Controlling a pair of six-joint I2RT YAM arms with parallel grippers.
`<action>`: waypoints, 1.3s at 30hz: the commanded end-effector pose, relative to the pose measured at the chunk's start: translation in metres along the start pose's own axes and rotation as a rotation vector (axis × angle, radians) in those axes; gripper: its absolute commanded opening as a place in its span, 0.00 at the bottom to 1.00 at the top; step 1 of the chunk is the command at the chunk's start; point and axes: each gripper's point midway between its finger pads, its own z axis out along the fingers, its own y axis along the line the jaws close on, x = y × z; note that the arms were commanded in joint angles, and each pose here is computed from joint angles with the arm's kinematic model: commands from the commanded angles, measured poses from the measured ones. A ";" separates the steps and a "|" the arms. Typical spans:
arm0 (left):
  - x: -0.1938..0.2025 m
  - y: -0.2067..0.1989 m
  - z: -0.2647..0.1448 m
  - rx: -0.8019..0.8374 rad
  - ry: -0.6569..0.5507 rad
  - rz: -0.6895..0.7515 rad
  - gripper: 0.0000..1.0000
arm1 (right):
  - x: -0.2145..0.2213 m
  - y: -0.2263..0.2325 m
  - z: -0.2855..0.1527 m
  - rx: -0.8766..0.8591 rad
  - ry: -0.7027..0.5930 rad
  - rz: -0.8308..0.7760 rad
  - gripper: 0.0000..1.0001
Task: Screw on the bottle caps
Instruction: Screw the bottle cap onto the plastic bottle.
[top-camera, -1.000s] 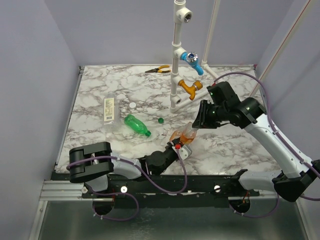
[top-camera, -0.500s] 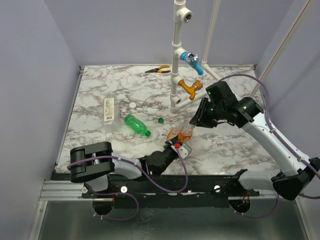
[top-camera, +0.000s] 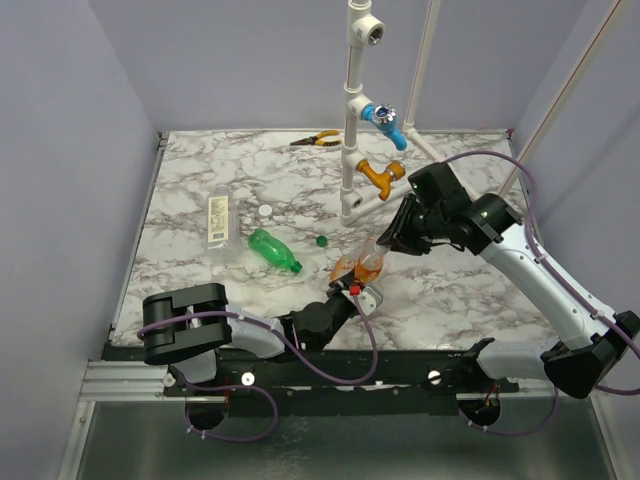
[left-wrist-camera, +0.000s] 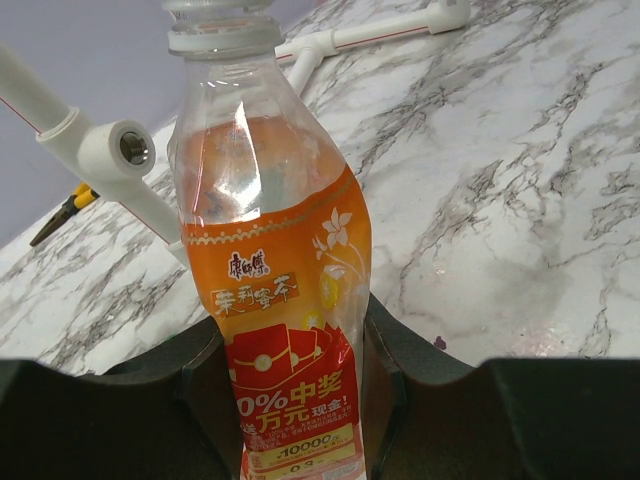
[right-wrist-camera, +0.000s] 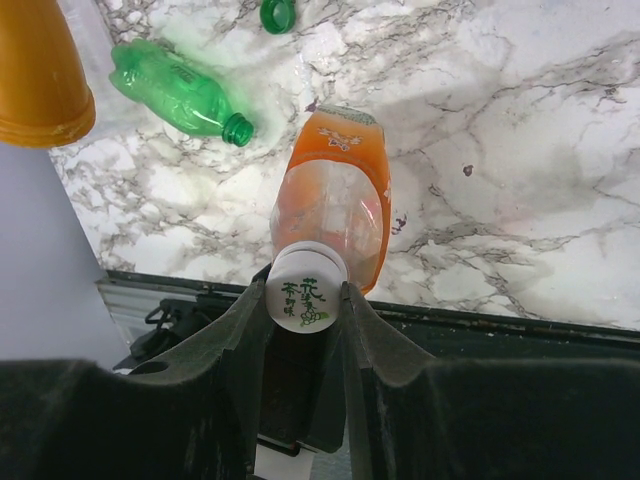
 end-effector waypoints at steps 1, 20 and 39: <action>-0.089 0.004 0.012 -0.016 -0.269 -0.185 0.00 | 0.014 -0.004 0.012 0.043 0.052 0.011 0.31; -0.075 0.000 0.012 -0.018 -0.232 -0.216 0.00 | -0.001 0.005 -0.004 0.025 -0.006 -0.038 0.40; -0.063 -0.004 0.007 0.001 -0.210 -0.232 0.00 | -0.012 0.011 -0.023 -0.009 -0.057 -0.090 0.73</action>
